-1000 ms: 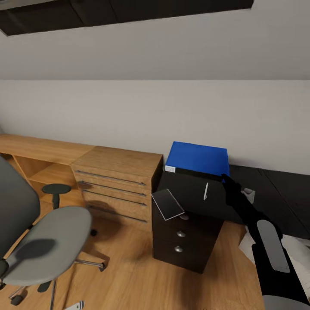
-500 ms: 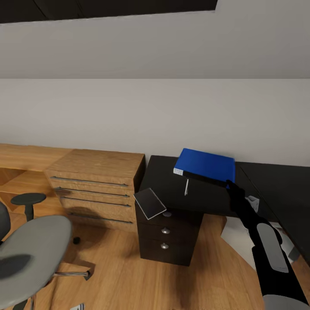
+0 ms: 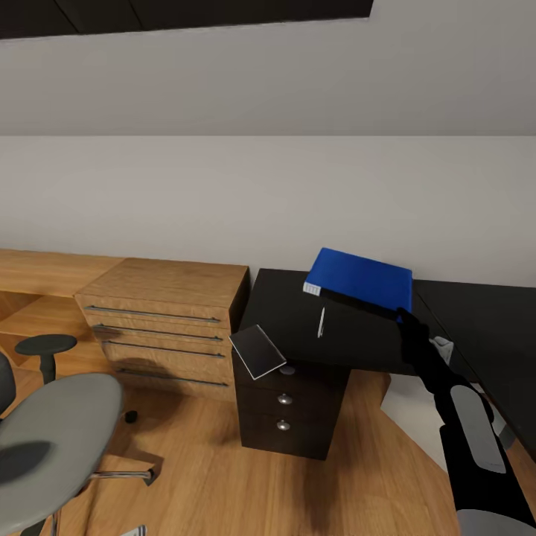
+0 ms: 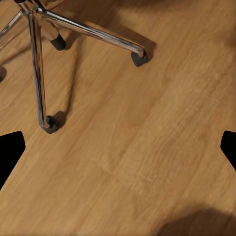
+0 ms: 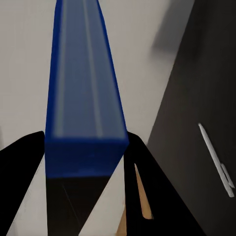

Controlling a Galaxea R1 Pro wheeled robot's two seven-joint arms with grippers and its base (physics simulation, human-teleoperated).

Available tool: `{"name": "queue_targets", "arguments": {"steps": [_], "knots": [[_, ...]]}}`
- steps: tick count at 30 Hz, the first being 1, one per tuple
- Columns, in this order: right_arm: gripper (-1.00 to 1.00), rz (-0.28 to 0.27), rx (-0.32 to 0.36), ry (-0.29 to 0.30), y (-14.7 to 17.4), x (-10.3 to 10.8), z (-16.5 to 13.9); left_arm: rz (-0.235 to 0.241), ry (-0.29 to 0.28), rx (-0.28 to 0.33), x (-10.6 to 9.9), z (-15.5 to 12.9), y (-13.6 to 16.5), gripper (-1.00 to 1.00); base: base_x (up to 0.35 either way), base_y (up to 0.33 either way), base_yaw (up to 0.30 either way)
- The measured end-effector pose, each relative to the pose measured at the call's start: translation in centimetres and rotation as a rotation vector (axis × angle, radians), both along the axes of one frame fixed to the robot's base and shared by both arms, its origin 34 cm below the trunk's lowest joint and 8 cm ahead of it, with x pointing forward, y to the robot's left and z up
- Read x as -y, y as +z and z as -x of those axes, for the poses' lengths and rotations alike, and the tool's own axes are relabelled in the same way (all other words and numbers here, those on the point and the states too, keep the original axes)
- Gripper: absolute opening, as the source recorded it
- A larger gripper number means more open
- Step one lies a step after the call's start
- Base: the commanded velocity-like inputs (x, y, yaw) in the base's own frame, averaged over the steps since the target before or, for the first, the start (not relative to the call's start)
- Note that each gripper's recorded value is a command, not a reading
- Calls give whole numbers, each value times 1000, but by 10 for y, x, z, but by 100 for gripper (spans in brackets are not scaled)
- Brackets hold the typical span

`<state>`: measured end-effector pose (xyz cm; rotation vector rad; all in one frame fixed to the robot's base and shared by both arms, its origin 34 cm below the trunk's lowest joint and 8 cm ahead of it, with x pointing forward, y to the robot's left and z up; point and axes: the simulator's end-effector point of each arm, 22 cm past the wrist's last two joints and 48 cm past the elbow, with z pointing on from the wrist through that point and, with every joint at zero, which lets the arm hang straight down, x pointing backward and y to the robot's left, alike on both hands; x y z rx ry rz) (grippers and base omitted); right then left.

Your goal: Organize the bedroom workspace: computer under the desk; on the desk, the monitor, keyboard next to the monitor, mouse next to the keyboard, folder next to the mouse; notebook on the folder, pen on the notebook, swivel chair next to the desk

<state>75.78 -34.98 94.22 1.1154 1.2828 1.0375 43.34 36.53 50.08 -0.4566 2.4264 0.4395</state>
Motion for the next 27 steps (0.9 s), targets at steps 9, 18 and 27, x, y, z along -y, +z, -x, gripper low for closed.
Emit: {"name": "queue_targets", "arguments": {"steps": [9, 18, 27], "knots": [[-100, -21, 3, -2, 0, -1, 0, -1, -1, 0, 0, 0, 0, 100, 0, 0, -65], [-100, -20, 19, 3, 7, -2, 0, -1, 0, -2, 0, 1, 0, 100, 0, 0, -82], [-100, -41, 14, 1, 4, -9, -1, 0, 0, -2, 0, 1, -1, 100, 0, 0, -33]]}}
